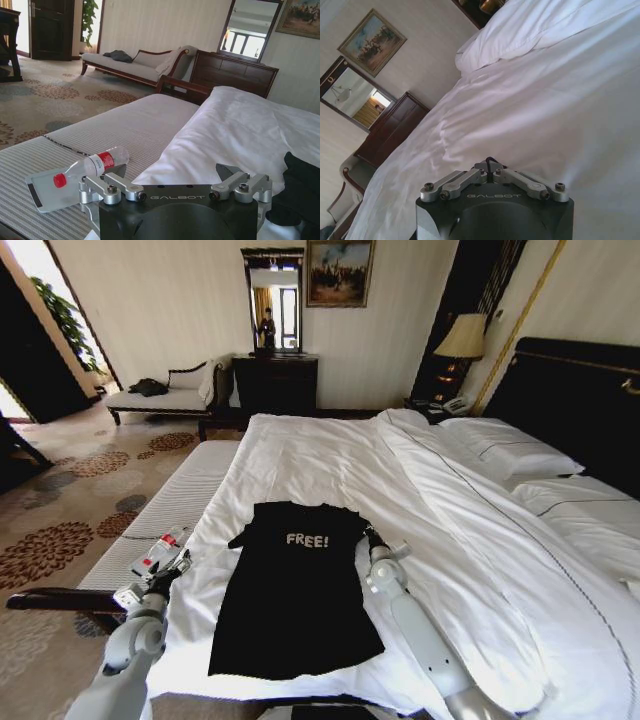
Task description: Fold the clothes on the bed.
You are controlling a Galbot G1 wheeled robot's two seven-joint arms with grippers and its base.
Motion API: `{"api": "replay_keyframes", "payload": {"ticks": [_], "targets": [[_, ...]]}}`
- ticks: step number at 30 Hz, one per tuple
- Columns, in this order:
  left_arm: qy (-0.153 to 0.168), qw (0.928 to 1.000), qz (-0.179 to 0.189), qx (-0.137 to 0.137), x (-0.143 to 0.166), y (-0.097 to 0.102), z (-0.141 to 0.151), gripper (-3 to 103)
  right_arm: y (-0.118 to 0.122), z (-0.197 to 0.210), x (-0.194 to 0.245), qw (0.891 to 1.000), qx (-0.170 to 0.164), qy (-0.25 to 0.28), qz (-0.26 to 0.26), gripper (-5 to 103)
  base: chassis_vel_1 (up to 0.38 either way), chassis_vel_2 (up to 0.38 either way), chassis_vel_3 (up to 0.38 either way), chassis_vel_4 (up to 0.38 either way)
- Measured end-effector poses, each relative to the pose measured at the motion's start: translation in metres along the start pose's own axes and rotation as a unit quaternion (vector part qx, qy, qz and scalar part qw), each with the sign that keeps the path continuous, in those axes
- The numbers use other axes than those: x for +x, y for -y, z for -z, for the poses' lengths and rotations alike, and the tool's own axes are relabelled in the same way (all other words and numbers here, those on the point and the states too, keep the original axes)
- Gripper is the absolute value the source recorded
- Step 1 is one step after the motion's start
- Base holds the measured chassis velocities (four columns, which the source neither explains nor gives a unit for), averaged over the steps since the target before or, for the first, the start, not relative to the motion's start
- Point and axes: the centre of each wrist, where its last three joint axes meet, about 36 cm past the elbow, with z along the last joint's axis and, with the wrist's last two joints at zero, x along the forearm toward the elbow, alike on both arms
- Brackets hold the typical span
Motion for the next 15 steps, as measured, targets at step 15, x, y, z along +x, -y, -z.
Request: {"api": "replay_keyframes", "payload": {"ticks": [15], "targets": [[0.000, 1.0000, -0.004, 0.004, 0.003, 0.004, 0.000, 100, 0.053, -0.004, 0.018, 0.991, 0.015, 0.103, -0.080, 0, 0.000, 0.000, 0.000, 0.000]]}}
